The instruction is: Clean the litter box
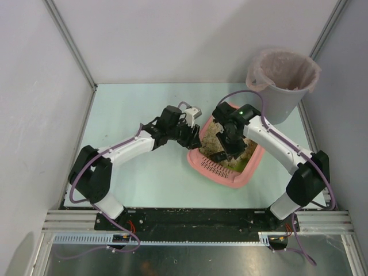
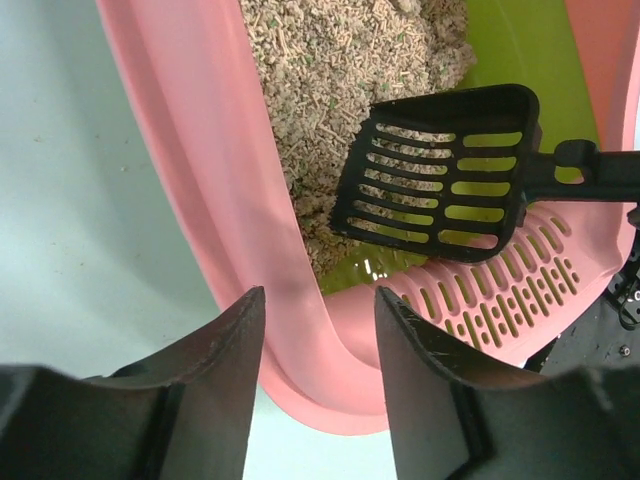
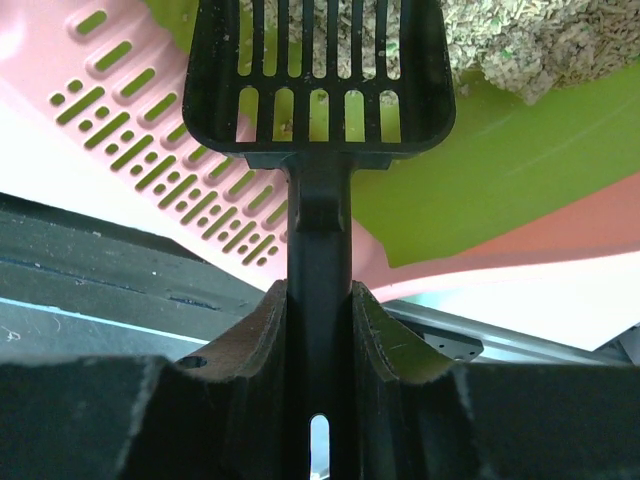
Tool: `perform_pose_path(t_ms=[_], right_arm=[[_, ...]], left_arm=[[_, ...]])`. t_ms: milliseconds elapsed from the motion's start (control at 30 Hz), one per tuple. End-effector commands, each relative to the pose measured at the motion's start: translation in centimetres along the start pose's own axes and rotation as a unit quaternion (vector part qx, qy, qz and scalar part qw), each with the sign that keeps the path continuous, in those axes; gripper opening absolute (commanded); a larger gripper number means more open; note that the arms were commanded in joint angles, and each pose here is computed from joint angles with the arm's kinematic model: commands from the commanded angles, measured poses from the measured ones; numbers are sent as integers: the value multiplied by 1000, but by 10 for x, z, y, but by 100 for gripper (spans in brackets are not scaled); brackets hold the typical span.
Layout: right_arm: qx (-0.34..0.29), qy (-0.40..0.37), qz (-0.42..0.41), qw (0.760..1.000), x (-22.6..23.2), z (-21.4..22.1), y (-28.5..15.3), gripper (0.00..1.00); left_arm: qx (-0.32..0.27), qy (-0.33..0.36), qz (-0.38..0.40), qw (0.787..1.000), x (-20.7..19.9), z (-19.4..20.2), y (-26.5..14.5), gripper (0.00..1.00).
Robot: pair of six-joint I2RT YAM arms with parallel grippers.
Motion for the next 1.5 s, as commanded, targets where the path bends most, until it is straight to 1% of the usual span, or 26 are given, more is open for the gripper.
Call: perform_pose_path(t_ms=[0, 233, 433, 533, 700, 933, 1200, 1233, 1400, 1467], right_arm=[[1, -7, -28, 1000, 11, -10, 3, 0], [-16, 0, -30, 999, 17, -21, 20, 0], [-47, 18, -18, 999, 17, -28, 34, 0], [-50, 22, -16, 998, 18, -26, 40, 0], [-71, 36, -5, 997, 18, -29, 50, 0], [-121, 55, 0, 991, 20, -40, 64, 0], [-160, 71, 1, 985, 20, -43, 83, 0], [-173, 72, 2, 982, 20, -46, 84, 0], [-210, 80, 1, 975, 18, -44, 88, 0], [-216, 86, 1, 972, 15, -38, 91, 0]], left_arm=[[-12, 1, 12, 1000, -5, -7, 5, 50], [-4, -1, 12, 1000, -4, -2, 10, 43], [1, -2, 15, 1000, -5, 1, 13, 37], [2, -2, 17, 1000, -5, 1, 14, 37], [2, -1, 17, 1000, -6, 1, 14, 37], [2, 0, 18, 1000, -6, 0, 14, 36], [1, 0, 18, 1000, -7, 0, 13, 36], [0, 0, 17, 1000, -7, -1, 13, 36], [-3, 2, 18, 1000, -8, -3, 11, 36], [-5, 2, 16, 1000, -7, -4, 10, 36]])
Point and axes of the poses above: each gripper's point midway between its finger pads, its own y axis out along the fingers, its own x axis along the line the jaws close on, z = x × y, the point moved 4 cm from there along -y, back along the fingers, and after that the axes turned 10 degrees about y, right-handed, at the moved point
